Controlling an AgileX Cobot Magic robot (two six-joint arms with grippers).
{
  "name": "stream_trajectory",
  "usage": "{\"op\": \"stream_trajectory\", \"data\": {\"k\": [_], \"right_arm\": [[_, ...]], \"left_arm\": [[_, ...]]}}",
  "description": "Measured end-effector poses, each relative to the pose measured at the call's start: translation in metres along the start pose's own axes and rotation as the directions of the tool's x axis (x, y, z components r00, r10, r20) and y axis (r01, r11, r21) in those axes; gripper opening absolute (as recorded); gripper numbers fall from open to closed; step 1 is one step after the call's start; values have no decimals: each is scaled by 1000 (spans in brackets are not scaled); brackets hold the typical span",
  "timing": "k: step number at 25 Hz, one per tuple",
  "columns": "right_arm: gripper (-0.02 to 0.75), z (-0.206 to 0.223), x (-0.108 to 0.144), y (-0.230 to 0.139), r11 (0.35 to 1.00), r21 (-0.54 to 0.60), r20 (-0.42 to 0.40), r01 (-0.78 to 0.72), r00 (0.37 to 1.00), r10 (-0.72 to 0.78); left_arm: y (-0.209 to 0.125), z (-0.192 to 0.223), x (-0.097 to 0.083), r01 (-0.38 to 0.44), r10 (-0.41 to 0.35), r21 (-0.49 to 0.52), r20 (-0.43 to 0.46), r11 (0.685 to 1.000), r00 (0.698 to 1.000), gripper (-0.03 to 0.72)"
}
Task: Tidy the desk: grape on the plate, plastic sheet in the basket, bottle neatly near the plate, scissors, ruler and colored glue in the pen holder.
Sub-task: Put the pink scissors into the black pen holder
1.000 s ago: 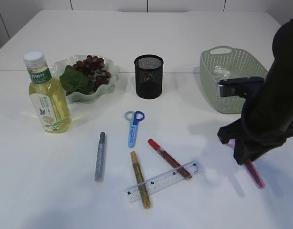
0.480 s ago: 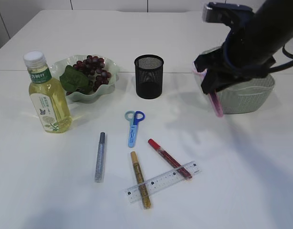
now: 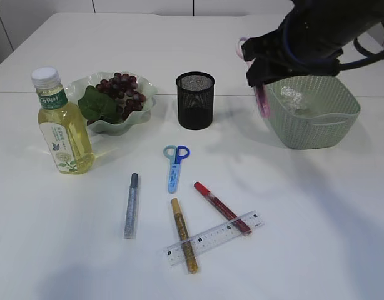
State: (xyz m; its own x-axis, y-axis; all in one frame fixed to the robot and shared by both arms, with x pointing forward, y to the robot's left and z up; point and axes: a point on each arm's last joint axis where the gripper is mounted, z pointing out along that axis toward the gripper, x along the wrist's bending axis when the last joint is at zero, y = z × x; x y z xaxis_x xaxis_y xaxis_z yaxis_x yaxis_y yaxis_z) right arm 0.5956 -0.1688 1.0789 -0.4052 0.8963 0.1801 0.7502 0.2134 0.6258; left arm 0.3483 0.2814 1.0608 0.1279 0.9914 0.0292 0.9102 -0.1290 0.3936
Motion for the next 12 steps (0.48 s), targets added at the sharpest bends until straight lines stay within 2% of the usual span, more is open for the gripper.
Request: {"op": "stream_trajectory", "data": {"k": [6, 12], "right_arm": [[197, 21, 0, 15, 996, -81, -44, 35, 998, -39], [197, 39, -4, 35, 980, -188, -40, 62, 997, -71]], "left_arm": [[6, 0, -1, -1, 1, -62, 6, 998, 1000, 435], [11, -1, 1, -11, 10, -119, -7, 993, 1000, 435]]}}
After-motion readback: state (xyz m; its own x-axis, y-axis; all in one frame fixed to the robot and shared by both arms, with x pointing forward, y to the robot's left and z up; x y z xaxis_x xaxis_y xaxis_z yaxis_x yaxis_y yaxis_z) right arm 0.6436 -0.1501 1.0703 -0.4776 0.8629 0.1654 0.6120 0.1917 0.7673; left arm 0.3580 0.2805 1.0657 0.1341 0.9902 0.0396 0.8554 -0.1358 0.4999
